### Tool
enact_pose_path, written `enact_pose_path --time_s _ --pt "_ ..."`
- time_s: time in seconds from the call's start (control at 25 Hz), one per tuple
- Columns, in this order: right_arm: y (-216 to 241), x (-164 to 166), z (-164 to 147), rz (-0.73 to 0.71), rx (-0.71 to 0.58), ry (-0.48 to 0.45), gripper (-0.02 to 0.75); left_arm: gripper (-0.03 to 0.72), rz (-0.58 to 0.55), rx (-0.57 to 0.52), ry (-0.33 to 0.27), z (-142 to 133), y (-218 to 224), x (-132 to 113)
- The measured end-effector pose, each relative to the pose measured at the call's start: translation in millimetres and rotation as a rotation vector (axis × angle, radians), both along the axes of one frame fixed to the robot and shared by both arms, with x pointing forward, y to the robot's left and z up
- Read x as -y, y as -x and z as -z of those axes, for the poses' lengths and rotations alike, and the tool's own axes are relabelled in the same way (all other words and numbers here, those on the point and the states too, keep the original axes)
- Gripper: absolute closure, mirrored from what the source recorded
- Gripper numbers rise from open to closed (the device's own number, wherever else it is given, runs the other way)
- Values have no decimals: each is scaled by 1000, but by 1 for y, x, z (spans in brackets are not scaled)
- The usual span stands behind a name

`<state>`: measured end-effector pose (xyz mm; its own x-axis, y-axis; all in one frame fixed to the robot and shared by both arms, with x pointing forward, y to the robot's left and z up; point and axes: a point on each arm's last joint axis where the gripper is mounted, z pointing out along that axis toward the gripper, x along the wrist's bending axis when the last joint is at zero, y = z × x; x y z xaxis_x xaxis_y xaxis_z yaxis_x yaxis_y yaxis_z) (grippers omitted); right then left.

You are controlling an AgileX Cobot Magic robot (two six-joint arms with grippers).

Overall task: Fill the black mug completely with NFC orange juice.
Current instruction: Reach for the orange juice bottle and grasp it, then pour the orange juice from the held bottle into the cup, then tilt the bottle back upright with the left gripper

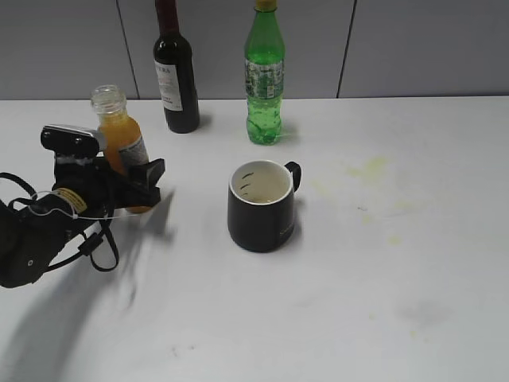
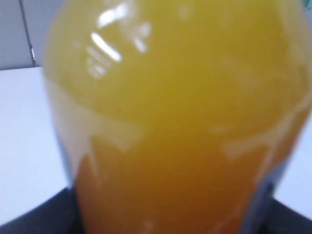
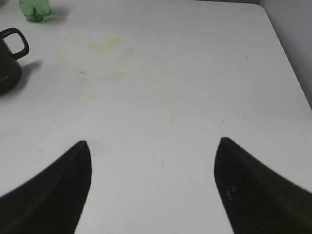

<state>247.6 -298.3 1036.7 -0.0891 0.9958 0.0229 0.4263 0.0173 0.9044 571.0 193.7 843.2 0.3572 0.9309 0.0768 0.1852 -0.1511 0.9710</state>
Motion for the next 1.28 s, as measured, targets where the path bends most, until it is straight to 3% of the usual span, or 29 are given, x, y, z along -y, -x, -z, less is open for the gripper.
enact_pose_path --time_s 0.4,0.72,0.84,1.08,1.28 --pt "0 0 0 0 -1 -1 144 219 36 4 -13 -4 1 3" --pt "0 0 0 -1 -1 -2 144 219 97 91 -15 -42 -7 10" --pt "0 0 0 -1 -1 -2 144 219 169 97 -64 -49 -16 19" --pt "0 0 0 -1 -1 -2 144 219 284 51 -236 -48 -24 34" --pt "0 0 0 -1 -1 -2 144 219 362 65 -303 -50 -23 54"
